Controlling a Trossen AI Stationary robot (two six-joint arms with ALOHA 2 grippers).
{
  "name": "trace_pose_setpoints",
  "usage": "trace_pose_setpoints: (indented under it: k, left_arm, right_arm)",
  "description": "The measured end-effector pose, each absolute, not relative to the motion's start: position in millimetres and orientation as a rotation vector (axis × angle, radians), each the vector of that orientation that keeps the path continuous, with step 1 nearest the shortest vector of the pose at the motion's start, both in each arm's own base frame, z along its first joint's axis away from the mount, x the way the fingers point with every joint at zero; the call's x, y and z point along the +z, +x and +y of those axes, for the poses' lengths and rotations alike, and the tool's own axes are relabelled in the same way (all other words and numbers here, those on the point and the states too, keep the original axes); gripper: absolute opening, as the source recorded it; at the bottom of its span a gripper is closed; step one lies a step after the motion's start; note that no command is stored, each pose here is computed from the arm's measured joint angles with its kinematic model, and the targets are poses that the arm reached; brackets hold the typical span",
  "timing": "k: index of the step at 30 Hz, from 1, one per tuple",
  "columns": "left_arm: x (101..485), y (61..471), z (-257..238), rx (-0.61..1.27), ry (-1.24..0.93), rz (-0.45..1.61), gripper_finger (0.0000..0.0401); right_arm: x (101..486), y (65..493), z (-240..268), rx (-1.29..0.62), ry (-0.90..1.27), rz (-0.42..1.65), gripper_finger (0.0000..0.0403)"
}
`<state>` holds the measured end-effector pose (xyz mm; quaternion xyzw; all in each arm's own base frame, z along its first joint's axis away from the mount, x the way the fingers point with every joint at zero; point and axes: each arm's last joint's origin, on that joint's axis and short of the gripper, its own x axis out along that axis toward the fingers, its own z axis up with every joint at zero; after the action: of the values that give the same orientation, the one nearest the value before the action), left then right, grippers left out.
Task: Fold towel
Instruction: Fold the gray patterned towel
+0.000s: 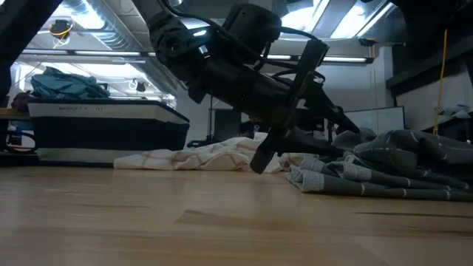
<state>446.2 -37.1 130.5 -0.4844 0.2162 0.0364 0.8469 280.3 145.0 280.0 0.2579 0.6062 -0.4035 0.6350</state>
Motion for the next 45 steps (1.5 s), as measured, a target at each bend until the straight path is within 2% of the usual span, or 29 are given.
trace_pose_setpoints:
  k: [6, 11, 17, 27, 33, 45]
  left_arm:
    - [131.7, 446.9, -35.7, 0.086, -1.056, 0.440, 0.0157]
    - [132.3, 446.8, -37.6, 0.032, -1.065, 0.464, 0.0157]
    - [133.0, 446.0, -40.4, -0.061, -1.045, 0.514, 0.0157]
    - [132.5, 446.8, -30.3, 0.029, -1.144, 0.488, 0.0157]
    - [131.2, 446.5, -29.2, 0.076, -1.138, 0.474, 0.0157]
    - [115.4, 448.7, -30.4, 0.105, -1.165, 0.493, 0.0157]
  right_arm:
    - [279.9, 278.6, 146.0, -0.914, 0.621, 1.446, 0.0019]
    - [279.0, 280.9, 146.0, -0.899, 0.596, 1.409, 0.0019]
    - [241.9, 280.9, 145.5, -0.904, 0.580, 1.402, 0.0019]
    - [188.8, 261.1, 135.2, -0.957, 0.681, 1.344, 0.0019]
    - [164.7, 261.3, 135.0, -0.886, 0.754, 1.276, 0.0019]
    - [155.5, 268.4, 135.3, -0.837, 0.786, 1.128, 0.0019]
